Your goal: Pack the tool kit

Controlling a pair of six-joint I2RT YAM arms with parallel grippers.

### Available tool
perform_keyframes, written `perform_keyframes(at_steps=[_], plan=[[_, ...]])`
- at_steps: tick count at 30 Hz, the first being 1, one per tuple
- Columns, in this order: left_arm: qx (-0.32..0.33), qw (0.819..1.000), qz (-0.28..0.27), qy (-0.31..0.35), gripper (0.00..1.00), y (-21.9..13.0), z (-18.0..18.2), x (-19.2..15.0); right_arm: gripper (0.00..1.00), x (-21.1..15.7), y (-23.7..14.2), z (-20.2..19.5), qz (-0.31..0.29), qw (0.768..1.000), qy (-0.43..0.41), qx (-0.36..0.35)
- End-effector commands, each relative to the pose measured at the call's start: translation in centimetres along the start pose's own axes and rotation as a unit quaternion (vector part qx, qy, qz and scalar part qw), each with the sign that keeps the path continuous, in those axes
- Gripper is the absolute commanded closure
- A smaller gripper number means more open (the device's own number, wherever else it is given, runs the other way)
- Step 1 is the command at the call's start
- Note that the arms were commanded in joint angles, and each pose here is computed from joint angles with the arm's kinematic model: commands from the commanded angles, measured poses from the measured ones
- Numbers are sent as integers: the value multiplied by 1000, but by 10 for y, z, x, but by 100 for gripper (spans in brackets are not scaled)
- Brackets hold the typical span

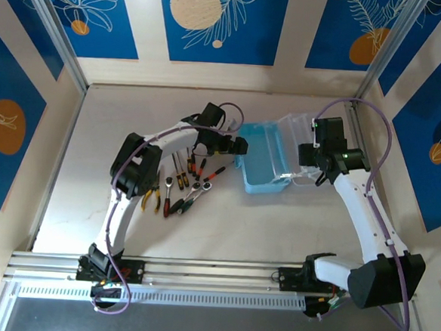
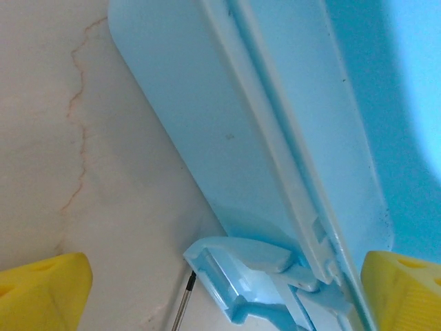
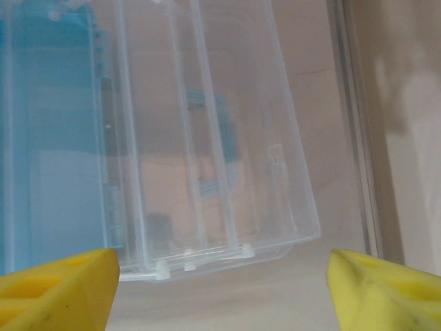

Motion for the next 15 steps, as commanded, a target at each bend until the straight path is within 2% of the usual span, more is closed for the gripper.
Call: perform_keyframes(at_steps=[1, 3, 9, 12, 15], plan=[[29, 999, -3, 24, 0, -11, -6, 6, 11, 13, -22, 10, -48, 998, -12, 49], [37, 999, -18, 34, 0, -29, -11, 13, 2, 16, -29, 17, -63, 995, -18, 75], [87, 992, -67, 57, 0, -101, -14, 23, 1, 26, -44, 48, -106, 979, -34, 172], [131, 987, -68, 58, 0, -128, -1, 3, 1, 29, -45, 70, -112, 970, -53, 209], [172, 982, -50, 54, 0, -143, 17, -34, 1, 31, -42, 88, -112, 963, -63, 237]])
Point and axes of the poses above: each hand's point on the last joint's axis, 136 mm out from that joint toward the fingers, its own y axis out along the fingers, its own z axis along the line the jaws close on, x = y × z, the point moved 7 cm from there along -y, back along the fingers, and after that the axes turned 9 degrees about -y, right-handed, at the moved point
